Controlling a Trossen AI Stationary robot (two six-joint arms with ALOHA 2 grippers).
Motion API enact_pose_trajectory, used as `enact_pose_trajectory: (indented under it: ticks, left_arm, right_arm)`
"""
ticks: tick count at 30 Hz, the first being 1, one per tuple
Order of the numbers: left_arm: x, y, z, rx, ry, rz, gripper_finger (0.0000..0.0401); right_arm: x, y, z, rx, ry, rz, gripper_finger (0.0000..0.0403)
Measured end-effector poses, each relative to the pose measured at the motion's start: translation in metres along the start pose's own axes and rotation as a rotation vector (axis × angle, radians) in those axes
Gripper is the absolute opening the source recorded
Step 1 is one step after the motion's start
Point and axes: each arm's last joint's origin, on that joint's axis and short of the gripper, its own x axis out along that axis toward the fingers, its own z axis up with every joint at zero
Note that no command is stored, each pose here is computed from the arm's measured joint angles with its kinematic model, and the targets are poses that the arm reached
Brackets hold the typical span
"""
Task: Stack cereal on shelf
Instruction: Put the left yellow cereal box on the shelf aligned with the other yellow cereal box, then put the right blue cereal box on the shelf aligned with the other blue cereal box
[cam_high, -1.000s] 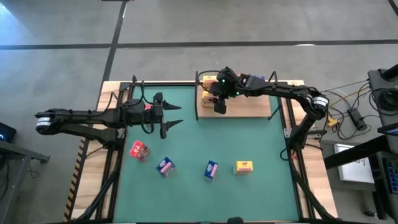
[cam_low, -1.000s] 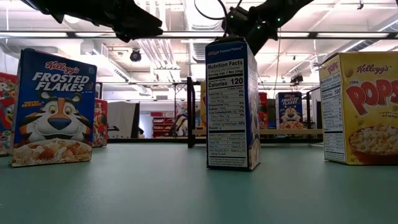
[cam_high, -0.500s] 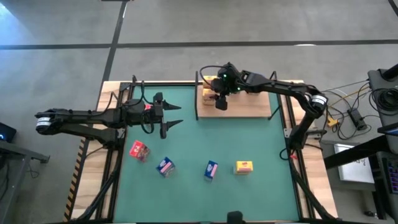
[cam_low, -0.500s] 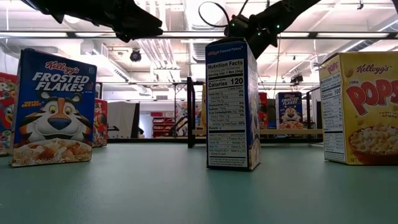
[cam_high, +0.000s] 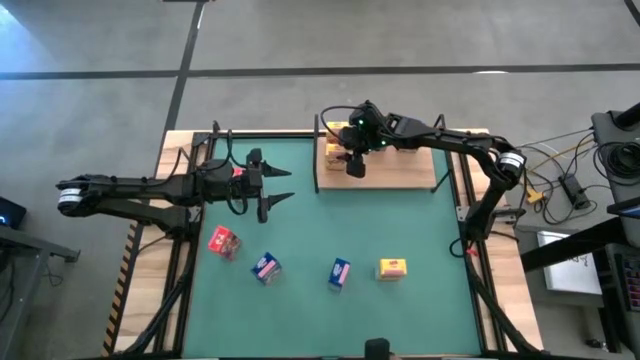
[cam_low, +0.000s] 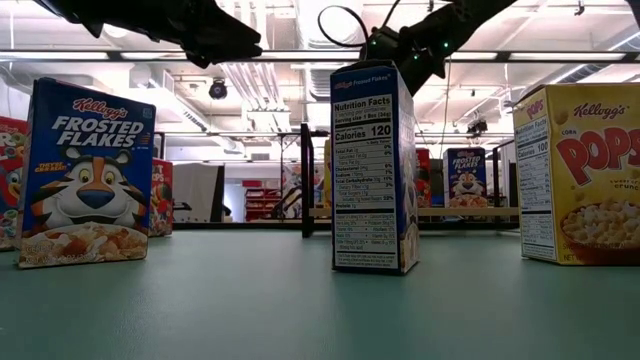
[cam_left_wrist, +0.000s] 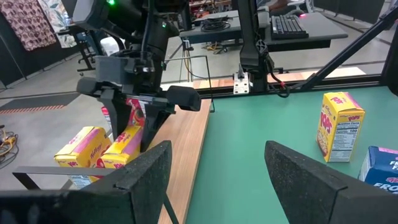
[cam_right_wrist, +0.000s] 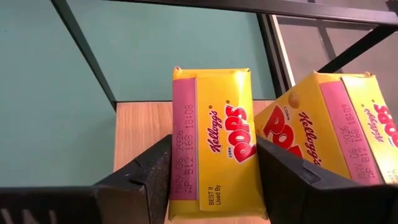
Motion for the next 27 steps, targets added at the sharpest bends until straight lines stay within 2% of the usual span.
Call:
enact_pose_trajectory:
  ticks: [20, 27]
  left_arm:
    - [0.0, 0.0, 0.0, 0.0, 0.0, 0.0, 0.0241]
    - [0.0, 0.0, 0.0, 0.0, 0.0, 0.0, 0.0241]
  right_arm:
    - [-0.003, -0.002, 0.005, -0.014, -0.015, -0.013, 0.0256]
    - [-0.01, -0.004, 0.013, -0.011, -0.035, -0.023, 0.0267]
